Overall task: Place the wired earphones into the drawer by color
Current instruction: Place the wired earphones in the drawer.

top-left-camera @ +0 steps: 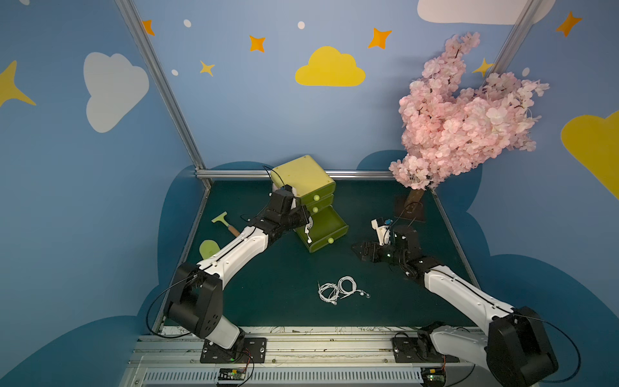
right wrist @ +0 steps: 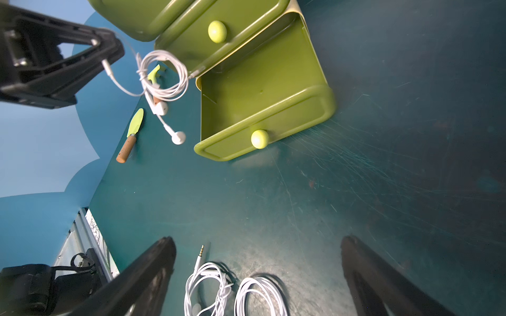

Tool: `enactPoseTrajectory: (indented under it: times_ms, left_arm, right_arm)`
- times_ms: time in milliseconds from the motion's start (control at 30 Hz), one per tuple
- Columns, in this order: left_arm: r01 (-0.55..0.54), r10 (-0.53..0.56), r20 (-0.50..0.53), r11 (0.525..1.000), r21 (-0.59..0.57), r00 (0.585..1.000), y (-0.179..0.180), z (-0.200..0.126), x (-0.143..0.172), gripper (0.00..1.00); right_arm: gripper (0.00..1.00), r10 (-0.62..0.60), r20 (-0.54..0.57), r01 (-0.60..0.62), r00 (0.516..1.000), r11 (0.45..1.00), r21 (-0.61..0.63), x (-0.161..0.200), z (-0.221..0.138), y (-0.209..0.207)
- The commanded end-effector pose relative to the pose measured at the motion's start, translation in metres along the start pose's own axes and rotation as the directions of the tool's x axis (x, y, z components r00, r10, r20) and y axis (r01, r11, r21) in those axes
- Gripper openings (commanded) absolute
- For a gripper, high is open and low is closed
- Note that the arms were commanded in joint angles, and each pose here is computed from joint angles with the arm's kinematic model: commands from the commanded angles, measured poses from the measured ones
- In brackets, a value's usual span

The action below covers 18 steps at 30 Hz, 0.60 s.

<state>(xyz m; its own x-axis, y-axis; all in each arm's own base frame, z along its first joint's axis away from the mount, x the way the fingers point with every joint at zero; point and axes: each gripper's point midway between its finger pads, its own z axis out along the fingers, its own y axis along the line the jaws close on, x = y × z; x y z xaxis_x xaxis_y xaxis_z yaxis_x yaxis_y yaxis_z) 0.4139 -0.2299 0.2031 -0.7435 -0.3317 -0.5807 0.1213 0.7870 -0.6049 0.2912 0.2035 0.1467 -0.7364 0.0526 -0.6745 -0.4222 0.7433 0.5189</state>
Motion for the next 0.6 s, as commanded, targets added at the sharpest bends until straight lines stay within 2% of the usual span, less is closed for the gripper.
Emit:
enactPoseTrajectory:
  times_ms: [0,233,567]
  left_arm:
    - [-0.020,0.020,0.020,1.000,0.016,1.000,-0.006,0.012,-0.010,0.03]
    - [0.001,-0.001,-0.010,1.000,-0.001,1.000,0.007,0.040,0.002,0.03]
    - [0.011,-0.012,-0.035,1.000,-0.018,0.999,0.015,0.053,0.017,0.03]
  right_arm:
    - [0.98,-0.005,0.015,0.005,1.000,1.000,0.020,-0.001,-0.006,-0.004]
    - [0.98,0.008,0.013,-0.008,1.000,1.000,-0.019,0.002,-0.007,-0.002]
    - [0.99,0.001,0.021,-0.001,1.000,1.000,0.004,0.003,-0.012,-0.004]
